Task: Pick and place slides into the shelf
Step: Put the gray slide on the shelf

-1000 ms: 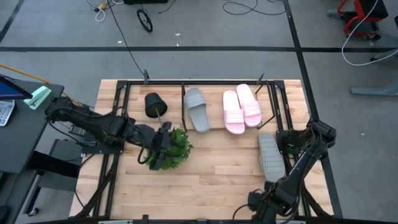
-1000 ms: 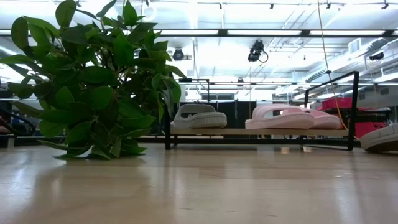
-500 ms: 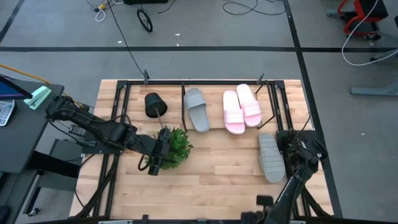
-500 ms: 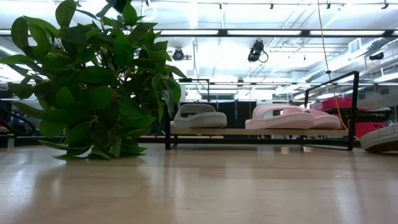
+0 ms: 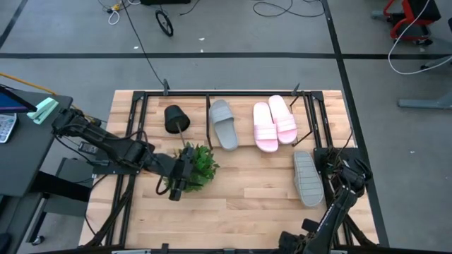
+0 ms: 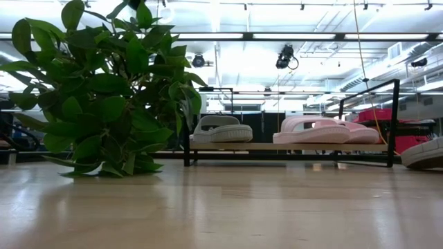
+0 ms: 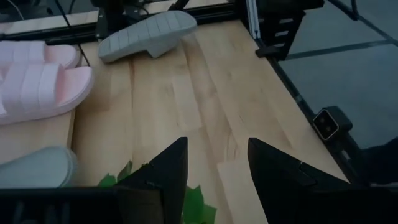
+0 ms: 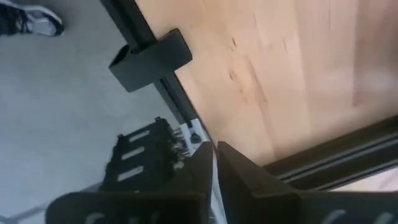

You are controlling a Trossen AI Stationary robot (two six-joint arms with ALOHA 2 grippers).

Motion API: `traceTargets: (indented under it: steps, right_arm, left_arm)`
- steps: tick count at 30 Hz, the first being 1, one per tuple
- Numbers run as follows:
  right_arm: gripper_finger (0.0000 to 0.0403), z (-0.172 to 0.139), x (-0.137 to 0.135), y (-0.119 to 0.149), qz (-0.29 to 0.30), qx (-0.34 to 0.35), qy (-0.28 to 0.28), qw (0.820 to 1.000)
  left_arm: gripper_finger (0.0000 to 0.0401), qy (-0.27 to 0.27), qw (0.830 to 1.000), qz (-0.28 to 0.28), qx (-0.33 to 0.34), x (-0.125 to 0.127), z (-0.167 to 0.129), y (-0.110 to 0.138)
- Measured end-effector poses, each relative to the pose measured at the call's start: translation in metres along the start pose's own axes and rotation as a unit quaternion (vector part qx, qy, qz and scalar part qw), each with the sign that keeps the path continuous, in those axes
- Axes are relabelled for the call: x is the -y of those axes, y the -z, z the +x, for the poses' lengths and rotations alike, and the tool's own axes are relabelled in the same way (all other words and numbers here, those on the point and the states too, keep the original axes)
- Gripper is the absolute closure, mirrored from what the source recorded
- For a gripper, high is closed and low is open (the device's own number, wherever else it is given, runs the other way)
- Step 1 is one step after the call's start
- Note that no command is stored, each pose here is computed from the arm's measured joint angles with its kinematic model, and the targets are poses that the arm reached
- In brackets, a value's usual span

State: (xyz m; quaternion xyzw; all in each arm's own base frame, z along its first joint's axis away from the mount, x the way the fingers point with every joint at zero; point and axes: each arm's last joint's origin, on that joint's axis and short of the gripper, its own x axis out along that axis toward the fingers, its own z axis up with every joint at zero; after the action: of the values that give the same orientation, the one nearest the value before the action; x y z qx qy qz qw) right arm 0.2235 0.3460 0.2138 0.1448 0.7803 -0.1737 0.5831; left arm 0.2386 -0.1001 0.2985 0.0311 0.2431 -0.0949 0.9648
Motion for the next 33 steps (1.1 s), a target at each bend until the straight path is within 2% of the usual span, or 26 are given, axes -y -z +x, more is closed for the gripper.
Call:
traceTargets:
  steps: [8, 12, 15, 19, 25, 29, 33]
  right_arm:
    - [0.0383, 0.000, 0.001, -0.001, -0.066, -0.006, -0.004, 0.998]
    - [0.0388, 0.007, 0.004, -0.002, -0.098, -0.013, 0.015, 0.995]
    - [0.0375, 0.014, 0.008, -0.003, -0.107, -0.021, 0.034, 0.993]
    - [0.0323, 0.016, 0.016, -0.006, -0.092, -0.014, 0.074, 0.993]
    - [0.0204, 0.015, 0.021, -0.008, -0.070, 0.026, 0.106, 0.991]
    - [0.0131, 0.024, 0.026, -0.009, -0.054, 0.027, 0.133, 0.989]
    - [0.0088, 0.037, 0.033, -0.012, -0.050, 0.019, 0.163, 0.985]
  left_arm:
    - [0.0229, -0.032, 0.999, -0.006, 0.011, -0.002, 0.000, -0.002]
    - [0.0229, -0.039, 0.999, -0.013, 0.012, -0.002, 0.000, -0.002]
    - [0.0229, -0.040, 0.999, -0.019, 0.012, -0.002, 0.000, -0.002]
    - [0.0229, -0.043, 0.999, -0.029, 0.013, -0.003, 0.000, -0.002]
    - [0.0229, -0.047, 0.998, -0.029, 0.014, -0.003, 0.000, -0.002]
    - [0.0229, -0.047, 0.998, -0.029, 0.013, -0.003, 0.000, -0.002]
    - [0.0229, -0.047, 0.998, -0.029, 0.013, -0.003, 0.000, -0.002]
